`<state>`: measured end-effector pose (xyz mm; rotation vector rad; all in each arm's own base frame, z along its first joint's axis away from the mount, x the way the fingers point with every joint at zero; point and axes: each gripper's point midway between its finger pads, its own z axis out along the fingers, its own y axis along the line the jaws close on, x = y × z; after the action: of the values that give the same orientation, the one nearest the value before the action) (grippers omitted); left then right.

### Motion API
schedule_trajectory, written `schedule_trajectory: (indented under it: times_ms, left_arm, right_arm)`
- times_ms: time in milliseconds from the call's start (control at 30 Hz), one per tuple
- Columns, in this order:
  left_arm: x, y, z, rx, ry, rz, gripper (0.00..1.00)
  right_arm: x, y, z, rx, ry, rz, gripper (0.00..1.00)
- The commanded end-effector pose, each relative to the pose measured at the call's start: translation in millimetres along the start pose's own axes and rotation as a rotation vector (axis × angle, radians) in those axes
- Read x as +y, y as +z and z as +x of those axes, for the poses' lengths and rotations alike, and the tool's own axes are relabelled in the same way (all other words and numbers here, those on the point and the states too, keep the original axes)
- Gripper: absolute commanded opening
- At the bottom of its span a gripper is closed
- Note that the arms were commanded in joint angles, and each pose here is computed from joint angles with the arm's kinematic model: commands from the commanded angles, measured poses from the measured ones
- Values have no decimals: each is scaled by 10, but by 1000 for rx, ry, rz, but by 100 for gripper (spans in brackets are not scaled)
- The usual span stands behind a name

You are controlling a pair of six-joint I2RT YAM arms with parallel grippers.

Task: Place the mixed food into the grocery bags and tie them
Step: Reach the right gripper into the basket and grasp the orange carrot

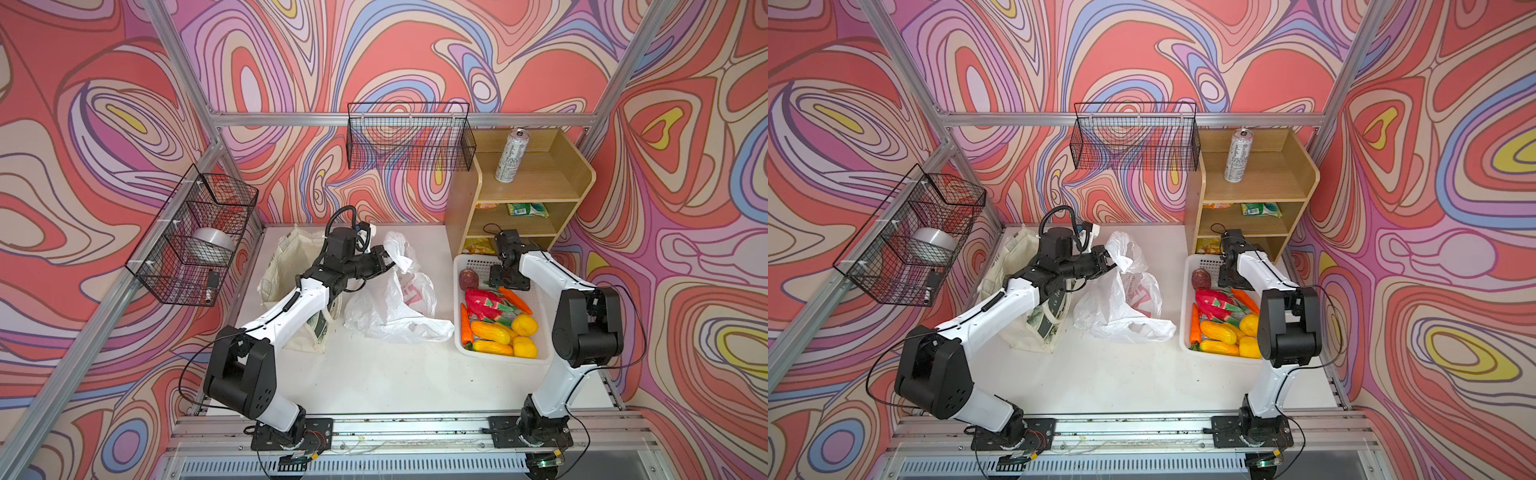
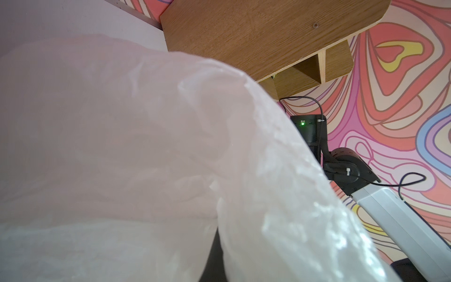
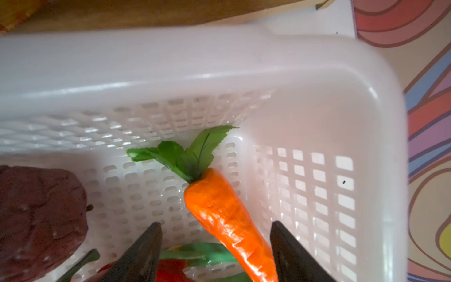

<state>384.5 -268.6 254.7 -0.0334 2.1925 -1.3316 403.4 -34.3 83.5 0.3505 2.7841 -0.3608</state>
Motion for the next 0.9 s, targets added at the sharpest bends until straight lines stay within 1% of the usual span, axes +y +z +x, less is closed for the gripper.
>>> schedule_trajectory:
  times_ms: [0,133,233,333,367,433,500,533,700,733,767,867]
  left_arm:
    - [-49,20,-22,-7,4,34,0]
    - [-45,28,-33,-8,3,33,0]
    - [-41,29,-37,-8,4,33,0]
    - [-42,27,-47,-10,3,34,0]
    - [-40,27,-49,-10,2,34,0]
    - [-44,26,-50,-10,2,34,0]
    - [-43,24,-51,-12,2,33,0]
    - [-41,25,-54,-13,2,32,0]
    - [-30,41,-50,-10,-3,32,0]
    - [-27,43,-55,-11,-5,32,0]
    - [-29,42,-53,-10,-5,32,0]
    - [-33,35,-53,-11,-4,30,0]
  right_arm:
    - [26,98,113,70,-53,-5,78]
    - [98,311,291,153,-76,-14,80]
    - [130,437,384,183,-77,-15,79]
    - [96,499,400,180,-59,7,77]
    - [89,491,387,171,-45,4,75]
    - [74,431,336,138,-22,-2,67]
    - [46,328,260,97,-1,-8,54]
    - [28,280,225,78,9,-7,51]
    - [-41,-67,-7,-43,68,-33,41]
    - [-55,-88,-30,-55,76,-30,39]
    - [-100,-235,-106,-102,95,-32,37]
    - [-171,-436,-215,-173,129,-32,34]
